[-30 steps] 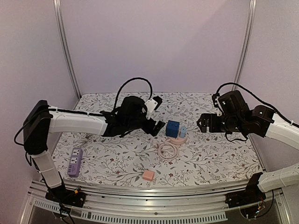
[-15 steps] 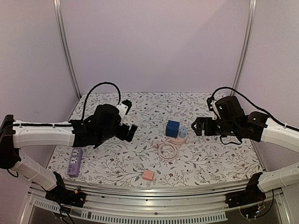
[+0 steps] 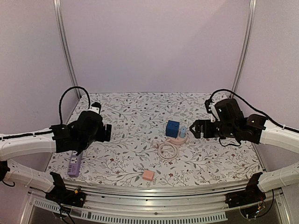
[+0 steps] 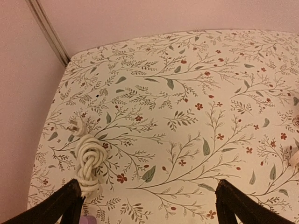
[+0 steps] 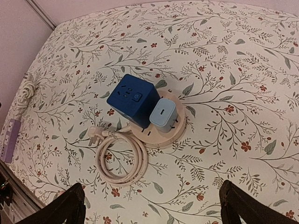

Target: Insert the plug

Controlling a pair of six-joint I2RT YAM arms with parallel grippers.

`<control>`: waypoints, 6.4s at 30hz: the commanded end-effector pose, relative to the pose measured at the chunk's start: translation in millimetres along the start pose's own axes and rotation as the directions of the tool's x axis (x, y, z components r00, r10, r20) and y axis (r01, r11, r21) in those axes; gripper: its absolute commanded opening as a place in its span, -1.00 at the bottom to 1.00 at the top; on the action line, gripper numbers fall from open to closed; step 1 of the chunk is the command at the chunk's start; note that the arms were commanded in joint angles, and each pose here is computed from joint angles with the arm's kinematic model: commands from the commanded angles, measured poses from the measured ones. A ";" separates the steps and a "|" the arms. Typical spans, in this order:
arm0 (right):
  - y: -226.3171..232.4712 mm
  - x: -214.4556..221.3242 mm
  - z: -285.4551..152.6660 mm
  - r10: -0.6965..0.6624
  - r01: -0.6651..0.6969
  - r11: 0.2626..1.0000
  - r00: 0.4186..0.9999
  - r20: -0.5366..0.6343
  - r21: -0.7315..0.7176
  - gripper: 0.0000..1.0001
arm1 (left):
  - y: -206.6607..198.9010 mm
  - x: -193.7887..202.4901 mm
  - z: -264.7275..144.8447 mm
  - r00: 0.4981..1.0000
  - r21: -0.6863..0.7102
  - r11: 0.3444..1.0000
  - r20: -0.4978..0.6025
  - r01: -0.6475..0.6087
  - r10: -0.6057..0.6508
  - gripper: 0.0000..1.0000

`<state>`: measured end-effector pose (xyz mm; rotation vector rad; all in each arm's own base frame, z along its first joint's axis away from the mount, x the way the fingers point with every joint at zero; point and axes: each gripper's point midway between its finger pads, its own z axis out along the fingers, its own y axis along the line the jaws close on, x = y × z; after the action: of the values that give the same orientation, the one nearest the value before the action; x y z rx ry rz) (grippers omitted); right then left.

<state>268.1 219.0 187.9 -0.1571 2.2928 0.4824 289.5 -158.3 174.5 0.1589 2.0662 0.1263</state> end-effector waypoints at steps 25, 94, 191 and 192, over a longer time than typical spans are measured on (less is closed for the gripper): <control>14.6 16.0 4.1 -0.025 0.020 0.994 0.998 -0.049 -0.107 0.98 | 124.1 76.4 94.2 0.847 -0.297 0.865 -0.234 0.405 -0.477 0.98; 16.8 8.7 -3.9 -0.009 0.007 0.993 1.000 -0.018 -0.122 0.98 | -209.5 -21.7 97.3 0.913 0.444 0.799 -0.237 0.405 -0.331 0.78; 42.3 65.9 -16.0 -0.054 0.020 0.979 0.986 -0.160 -0.204 0.97 | -232.6 173.6 -39.2 0.606 0.829 0.288 0.075 -0.479 0.792 0.52; 42.7 65.6 -15.8 -0.055 0.022 0.979 0.986 -0.160 -0.205 0.98 | -233.6 173.1 -39.1 0.610 0.832 0.290 0.072 -0.474 0.789 0.43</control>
<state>202.9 252.5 162.1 -0.3329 2.4060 0.6927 153.7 -361.7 11.9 1.7185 2.0986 -0.3489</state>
